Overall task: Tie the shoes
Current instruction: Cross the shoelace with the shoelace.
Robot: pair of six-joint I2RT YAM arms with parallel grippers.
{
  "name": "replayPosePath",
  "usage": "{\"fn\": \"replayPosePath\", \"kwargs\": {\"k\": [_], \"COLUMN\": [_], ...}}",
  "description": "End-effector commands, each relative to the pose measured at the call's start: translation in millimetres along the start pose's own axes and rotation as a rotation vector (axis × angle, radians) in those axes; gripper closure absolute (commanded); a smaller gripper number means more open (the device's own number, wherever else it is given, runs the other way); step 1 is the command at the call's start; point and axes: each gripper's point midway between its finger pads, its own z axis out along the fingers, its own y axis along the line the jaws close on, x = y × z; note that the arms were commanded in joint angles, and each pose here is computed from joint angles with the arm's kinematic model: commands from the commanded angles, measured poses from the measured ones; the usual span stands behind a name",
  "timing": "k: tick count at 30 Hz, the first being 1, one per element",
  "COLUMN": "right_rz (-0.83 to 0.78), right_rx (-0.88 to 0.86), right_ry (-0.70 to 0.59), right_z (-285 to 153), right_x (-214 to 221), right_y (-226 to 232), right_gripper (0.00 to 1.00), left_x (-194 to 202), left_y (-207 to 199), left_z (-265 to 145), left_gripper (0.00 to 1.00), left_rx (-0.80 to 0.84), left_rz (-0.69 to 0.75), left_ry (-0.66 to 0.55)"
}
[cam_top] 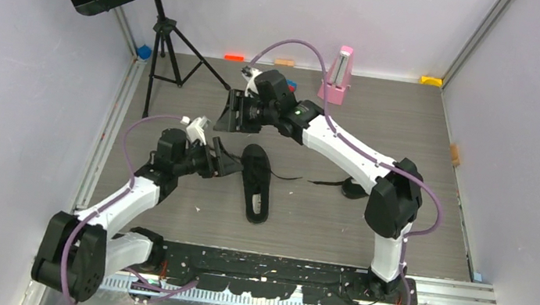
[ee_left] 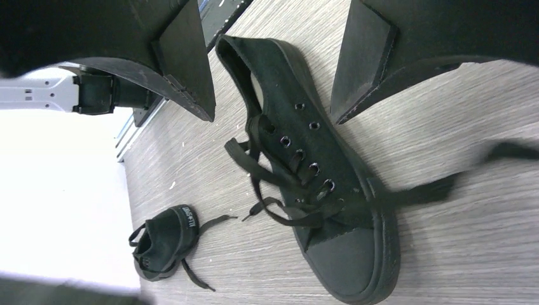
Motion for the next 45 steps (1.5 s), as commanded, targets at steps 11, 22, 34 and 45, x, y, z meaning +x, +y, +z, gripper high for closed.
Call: {"fn": "replayPosePath", "kwargs": {"k": [11, 22, 34, 45], "right_rz": [0.019, -0.124, -0.348, -0.365], "right_rx": [0.309, 0.492, 0.535, 0.631], "right_ry": [-0.098, 0.189, 0.316, 0.372], "right_z": [-97, -91, -47, -36], "right_x": [7, 96, 120, 139], "right_y": [-103, -187, -207, -244], "right_gripper": [0.34, 0.40, 0.38, 0.56], "left_x": [-8, -12, -27, -25], "left_y": [-23, -8, -14, -20], "left_z": [27, 17, 21, 32], "left_gripper": [0.36, 0.40, 0.44, 0.45], "left_rx": [0.124, -0.020, 0.008, 0.081], "left_rz": [-0.055, 0.081, 0.194, 0.190], "left_ry": [0.003, 0.048, 0.035, 0.058]}}
